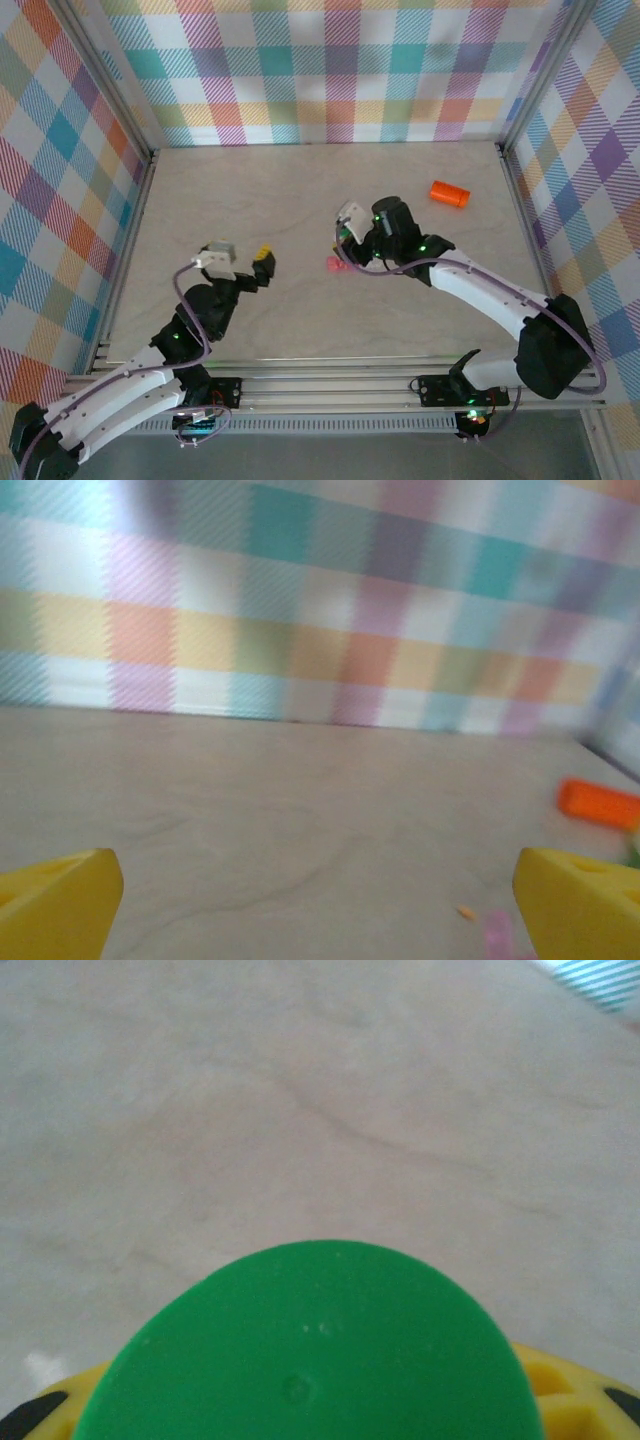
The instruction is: Sort the pills into containers
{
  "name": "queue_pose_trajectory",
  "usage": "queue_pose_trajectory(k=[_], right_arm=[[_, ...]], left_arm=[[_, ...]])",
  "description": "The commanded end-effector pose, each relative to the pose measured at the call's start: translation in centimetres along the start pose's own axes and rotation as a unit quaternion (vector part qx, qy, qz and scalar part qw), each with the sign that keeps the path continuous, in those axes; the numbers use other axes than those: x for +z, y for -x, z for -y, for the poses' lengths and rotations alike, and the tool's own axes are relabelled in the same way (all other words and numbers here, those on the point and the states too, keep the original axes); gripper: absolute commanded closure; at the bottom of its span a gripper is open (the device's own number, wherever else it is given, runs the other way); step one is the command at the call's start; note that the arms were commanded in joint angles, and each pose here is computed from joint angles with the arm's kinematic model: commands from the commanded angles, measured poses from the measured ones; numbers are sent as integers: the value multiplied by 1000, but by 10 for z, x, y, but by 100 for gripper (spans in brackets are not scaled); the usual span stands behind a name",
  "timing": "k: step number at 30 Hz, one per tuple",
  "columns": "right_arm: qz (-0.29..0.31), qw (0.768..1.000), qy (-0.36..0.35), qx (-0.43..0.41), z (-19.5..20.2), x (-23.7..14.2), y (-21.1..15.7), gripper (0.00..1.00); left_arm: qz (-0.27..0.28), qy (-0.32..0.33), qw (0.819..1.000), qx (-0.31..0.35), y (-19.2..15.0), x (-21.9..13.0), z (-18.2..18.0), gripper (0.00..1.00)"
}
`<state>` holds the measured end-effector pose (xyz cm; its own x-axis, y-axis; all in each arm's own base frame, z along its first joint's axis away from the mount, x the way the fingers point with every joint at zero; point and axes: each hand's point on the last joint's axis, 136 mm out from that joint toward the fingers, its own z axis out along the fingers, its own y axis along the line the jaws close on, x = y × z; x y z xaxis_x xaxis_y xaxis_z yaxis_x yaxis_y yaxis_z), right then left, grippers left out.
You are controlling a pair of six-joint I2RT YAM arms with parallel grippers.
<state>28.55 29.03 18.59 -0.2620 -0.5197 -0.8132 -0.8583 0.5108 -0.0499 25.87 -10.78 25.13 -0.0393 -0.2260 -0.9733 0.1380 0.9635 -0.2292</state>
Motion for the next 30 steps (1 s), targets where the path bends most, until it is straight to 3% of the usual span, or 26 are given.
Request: queue_pose_trajectory(k=[1, 4, 7, 20, 27, 30], right_arm=[[8, 992, 110, -63, -52, 16, -7, 79], [-12, 985, 154, -81, -74, 33, -22, 78], [-19, 984, 153, -94, -80, 51, -29, 78], [-4, 998, 10, -60, -30, 121, -7, 76], [5, 998, 55, -32, -41, 148, -1, 66], [12, 998, 55, -18, -41, 149, 1, 52]], left_arm=[[-18, 107, 988, -106, -15, -3, -48, 0], [-35, 128, 982, -136, -25, -1, -61, 0], [-59, 126, 981, -137, -33, 4, -59, 0], [-143, 126, 976, -102, -49, 30, -43, 0], [-182, 109, 970, -118, -52, 35, -41, 0], [-200, 102, 967, -121, -56, 34, -40, 0]])
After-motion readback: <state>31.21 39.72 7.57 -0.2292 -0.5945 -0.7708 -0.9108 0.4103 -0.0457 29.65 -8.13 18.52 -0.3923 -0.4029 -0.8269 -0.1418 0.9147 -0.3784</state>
